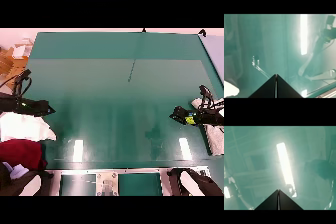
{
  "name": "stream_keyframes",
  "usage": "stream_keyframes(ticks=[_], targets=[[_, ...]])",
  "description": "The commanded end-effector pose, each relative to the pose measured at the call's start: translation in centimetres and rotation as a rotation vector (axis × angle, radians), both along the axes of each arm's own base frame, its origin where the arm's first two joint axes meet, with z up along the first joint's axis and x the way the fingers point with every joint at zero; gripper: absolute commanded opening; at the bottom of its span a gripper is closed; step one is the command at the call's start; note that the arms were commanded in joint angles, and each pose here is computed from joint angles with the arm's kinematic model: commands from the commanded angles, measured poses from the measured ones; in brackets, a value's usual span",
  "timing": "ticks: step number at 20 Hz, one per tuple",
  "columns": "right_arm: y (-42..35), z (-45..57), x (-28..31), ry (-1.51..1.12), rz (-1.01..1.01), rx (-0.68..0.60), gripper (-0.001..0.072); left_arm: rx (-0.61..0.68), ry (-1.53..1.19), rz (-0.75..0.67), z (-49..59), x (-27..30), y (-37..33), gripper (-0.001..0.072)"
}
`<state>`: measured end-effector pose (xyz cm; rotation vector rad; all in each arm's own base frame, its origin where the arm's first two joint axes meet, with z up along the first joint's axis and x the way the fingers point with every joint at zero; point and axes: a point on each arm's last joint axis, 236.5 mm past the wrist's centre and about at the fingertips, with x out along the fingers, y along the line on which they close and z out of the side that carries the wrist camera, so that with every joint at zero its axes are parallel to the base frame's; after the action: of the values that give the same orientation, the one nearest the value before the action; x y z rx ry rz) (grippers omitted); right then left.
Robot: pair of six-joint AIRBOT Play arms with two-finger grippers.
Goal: Fold the shirts.
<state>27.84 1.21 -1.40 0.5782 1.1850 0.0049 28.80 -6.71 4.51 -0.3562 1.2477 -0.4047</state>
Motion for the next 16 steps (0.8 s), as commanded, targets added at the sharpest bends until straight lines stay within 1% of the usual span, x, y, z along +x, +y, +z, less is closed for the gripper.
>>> stream_keyframes(ticks=[1,3,4,5,6,7,9,10,11,13,16], targets=[[0.0,0.0,0.0,0.0,0.001,0.0,0.0022,0.02,-0.009,0.006,-0.1,0.2,0.4,0.0025],[0.0,0.0,0.0,0.0,0.001,0.0,0.0022,0.083,-0.031,0.022,-0.6,0.8,1.8,0.0025],[0.0,0.0,0.0,0.0,0.001,0.0,0.0022,0.148,-0.061,0.041,-1.0,1.6,3.3,0.0026],[0.0,0.0,0.0,0.0,0.001,0.0,0.0022,0.229,-0.093,0.056,-1.3,2.4,5.1,0.0232],[0.0,0.0,0.0,0.0,0.001,0.001,0.0022,0.344,-0.124,0.069,-1.6,3.1,7.7,0.072],[0.0,0.0,0.0,0.0,0.001,0.0,0.0022,0.467,-0.135,0.097,-1.8,3.4,10.6,0.072],[0.0,0.0,0.0,0.0,0.001,0.001,0.0022,0.693,-0.079,0.164,-2.0,2.4,16.5,0.072],[0.0,0.0,0.0,0.0,0.001,0.0,0.0022,0.753,-0.048,0.198,-2.2,1.5,18.6,0.072],[0.0,0.0,0.0,0.0,0.001,0.0,0.0022,0.764,-0.021,0.219,-2.9,0.7,19.6,0.072],[0.0,0.0,0.0,0.0,0.001,0.0,0.0022,0.741,0.038,0.258,-5.5,-1.2,20.6,0.072],[0.0,0.0,0.0,0.0,0.001,0.0,0.0022,0.716,0.119,0.241,-10.1,-4.1,20.0,0.0713]])
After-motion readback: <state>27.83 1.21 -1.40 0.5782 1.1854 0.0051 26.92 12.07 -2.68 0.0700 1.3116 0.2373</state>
